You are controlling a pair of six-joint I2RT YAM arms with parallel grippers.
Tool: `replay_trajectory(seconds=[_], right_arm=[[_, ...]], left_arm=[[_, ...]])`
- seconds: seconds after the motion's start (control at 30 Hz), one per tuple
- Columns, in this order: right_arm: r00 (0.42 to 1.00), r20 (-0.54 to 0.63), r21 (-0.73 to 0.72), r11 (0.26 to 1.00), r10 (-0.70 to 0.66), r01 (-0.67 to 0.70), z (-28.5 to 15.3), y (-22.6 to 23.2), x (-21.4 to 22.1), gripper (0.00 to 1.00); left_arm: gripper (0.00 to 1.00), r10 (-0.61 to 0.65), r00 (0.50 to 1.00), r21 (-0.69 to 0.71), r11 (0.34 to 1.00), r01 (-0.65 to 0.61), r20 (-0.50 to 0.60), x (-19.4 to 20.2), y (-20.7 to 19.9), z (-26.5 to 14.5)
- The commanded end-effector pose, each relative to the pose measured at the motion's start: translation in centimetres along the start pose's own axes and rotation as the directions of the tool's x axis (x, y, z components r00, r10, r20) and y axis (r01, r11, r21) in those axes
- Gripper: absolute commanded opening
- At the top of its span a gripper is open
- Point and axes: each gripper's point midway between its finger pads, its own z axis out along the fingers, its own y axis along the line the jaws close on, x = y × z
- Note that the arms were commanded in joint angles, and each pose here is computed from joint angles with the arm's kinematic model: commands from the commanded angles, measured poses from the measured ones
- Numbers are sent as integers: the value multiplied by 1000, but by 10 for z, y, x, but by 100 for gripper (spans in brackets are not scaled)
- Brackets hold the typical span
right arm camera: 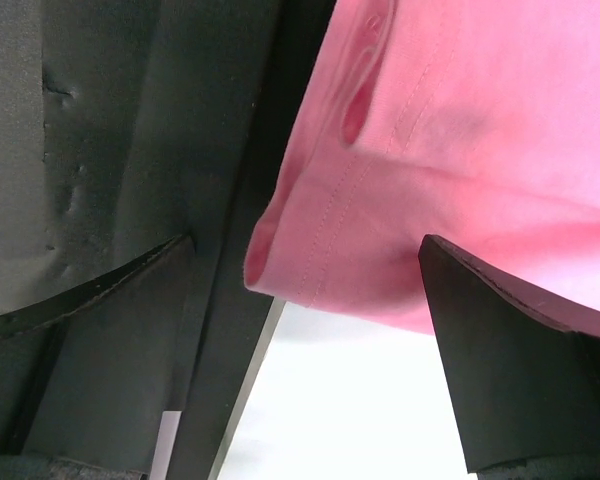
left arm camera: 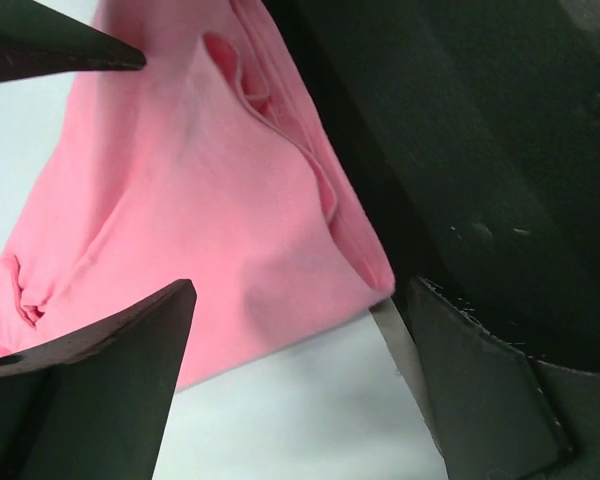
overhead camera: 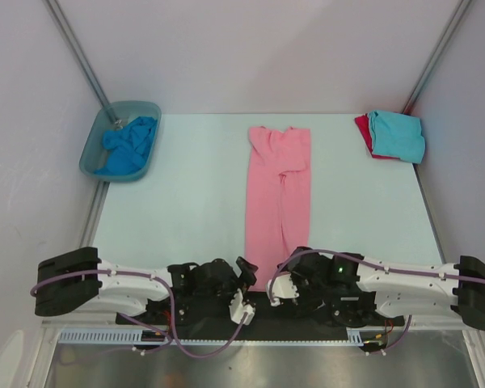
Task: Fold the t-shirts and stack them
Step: Fold the tshirt
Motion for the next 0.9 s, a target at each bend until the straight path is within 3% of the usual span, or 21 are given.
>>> replay_trajectory(seconds=[0.0,0.6,0.87], right_arm=[[999,4,61,998,-35,34,-1,-11,0,100],[985,-110,142,979,-130,145,10,-22,33,100],[983,-161,157,981,-86,111,15,-42,47,100]], left_arm=[[93,18,998,-61,998,-14,63,-19,23,3],[86,-15,997,-70,997,21,81,-21,22,4],[85,-15,996,-64,998,20,84,-23,22,5]])
